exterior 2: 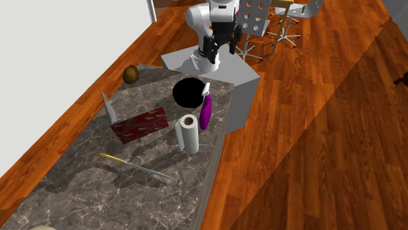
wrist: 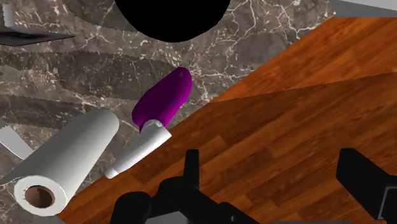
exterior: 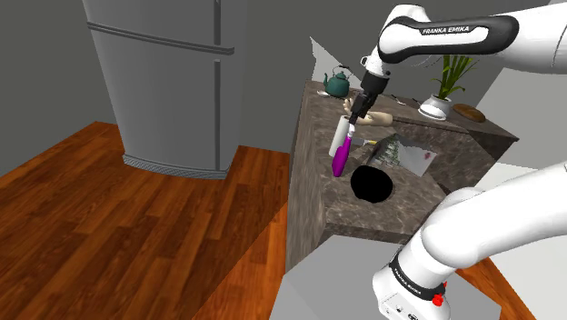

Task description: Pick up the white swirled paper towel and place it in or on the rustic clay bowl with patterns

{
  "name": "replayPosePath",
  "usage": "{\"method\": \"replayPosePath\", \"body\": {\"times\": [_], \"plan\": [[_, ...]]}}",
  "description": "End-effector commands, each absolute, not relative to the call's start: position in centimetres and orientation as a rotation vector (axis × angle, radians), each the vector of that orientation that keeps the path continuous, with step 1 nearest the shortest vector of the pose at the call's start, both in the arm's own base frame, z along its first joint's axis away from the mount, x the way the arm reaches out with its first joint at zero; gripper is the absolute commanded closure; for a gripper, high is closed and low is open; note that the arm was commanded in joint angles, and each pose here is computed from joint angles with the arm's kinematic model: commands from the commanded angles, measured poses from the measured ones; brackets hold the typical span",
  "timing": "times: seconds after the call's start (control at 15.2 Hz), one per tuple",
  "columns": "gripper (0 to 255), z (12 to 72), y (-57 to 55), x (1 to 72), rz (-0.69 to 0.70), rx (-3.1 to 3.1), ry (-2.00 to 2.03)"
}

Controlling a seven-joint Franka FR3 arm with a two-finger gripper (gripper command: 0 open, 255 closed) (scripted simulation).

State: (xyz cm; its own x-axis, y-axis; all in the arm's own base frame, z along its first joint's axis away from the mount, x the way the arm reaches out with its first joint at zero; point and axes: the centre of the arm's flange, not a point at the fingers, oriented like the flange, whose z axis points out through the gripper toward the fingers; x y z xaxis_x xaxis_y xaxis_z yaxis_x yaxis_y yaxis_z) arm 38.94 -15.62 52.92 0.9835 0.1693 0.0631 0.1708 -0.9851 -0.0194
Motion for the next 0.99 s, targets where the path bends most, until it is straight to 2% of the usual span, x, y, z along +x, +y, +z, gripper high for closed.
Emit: {"method": "replayPosePath", "body": {"times": [0.0,0.92], "plan": [[0,52.0,-17.9,40.3,-0.097,-3.109,-0.305],[0,46.0,-31.2,50.8,-0.103,-3.121,-0.554]]}}
